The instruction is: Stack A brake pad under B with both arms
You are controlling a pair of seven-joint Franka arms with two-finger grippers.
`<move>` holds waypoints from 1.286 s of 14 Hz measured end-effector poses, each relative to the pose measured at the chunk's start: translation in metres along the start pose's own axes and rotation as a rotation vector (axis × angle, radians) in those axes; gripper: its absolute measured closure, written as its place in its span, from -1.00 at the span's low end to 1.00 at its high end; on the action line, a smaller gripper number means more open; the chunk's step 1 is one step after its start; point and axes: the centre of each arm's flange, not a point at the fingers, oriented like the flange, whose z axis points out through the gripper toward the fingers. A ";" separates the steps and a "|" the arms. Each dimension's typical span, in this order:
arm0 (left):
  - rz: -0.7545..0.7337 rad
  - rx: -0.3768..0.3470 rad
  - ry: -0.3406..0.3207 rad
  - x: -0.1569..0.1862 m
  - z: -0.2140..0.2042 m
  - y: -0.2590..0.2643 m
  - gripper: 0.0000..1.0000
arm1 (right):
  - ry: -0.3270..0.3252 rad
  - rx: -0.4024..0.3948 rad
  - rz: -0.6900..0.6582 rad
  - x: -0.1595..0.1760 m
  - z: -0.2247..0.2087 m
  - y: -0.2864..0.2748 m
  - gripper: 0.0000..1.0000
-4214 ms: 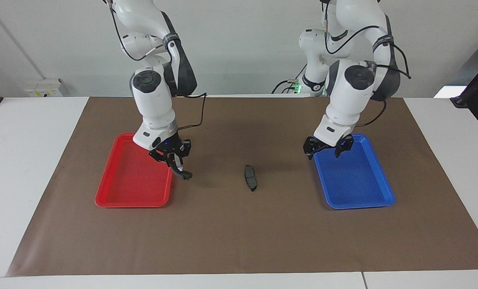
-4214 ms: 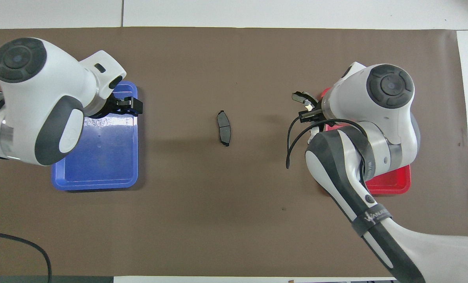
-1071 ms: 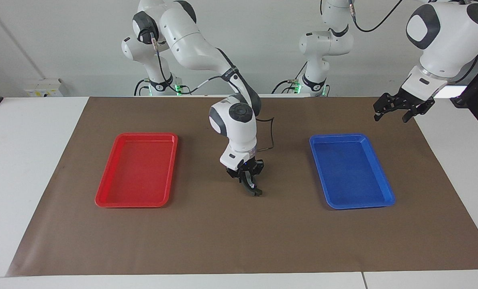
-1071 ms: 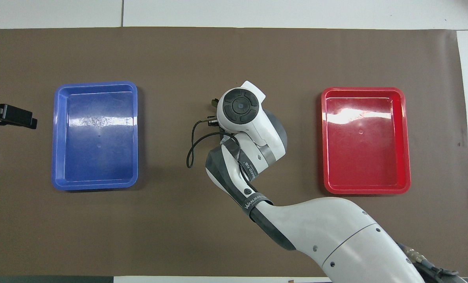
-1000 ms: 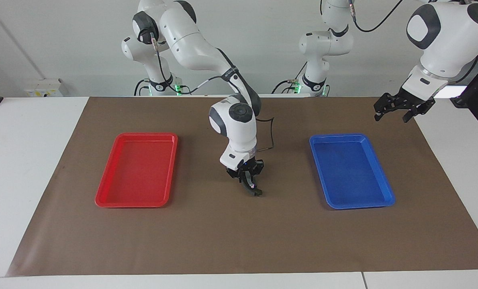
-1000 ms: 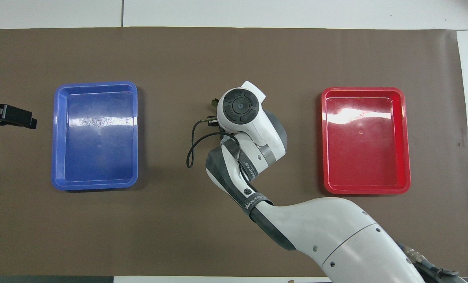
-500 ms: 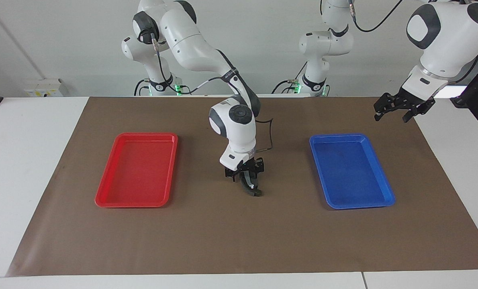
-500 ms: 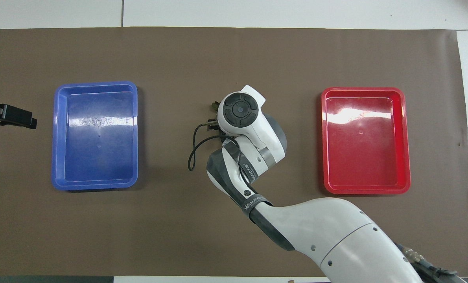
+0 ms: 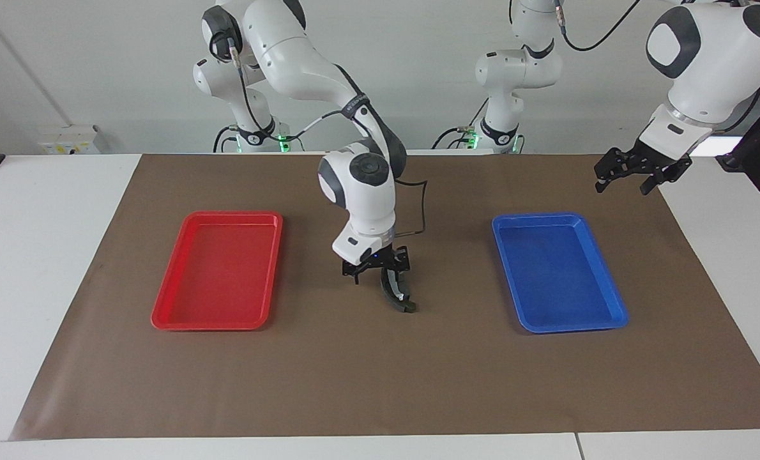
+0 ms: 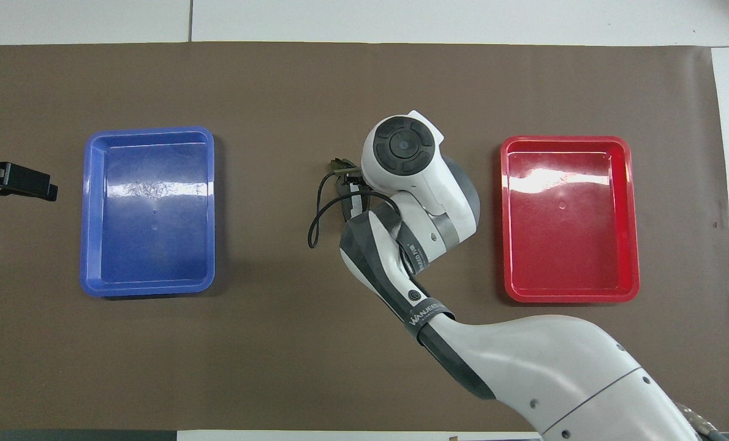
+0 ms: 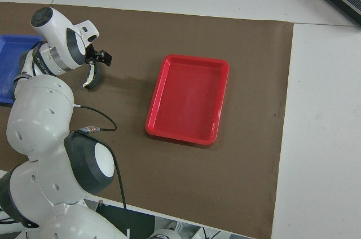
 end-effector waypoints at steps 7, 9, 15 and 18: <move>0.000 0.000 0.000 0.000 0.000 0.000 -0.99 | -0.120 -0.064 0.171 0.008 -0.122 0.183 -1.00; 0.000 0.000 0.000 0.000 0.000 0.000 -0.99 | -0.140 -0.067 0.175 0.000 -0.150 0.217 -1.00; 0.000 0.000 0.000 0.000 0.000 0.000 -0.99 | -0.146 -0.052 0.166 -0.033 -0.241 0.333 -1.00; 0.000 0.000 0.000 0.000 0.000 0.000 -0.99 | -0.168 -0.055 0.179 -0.046 -0.275 0.361 -1.00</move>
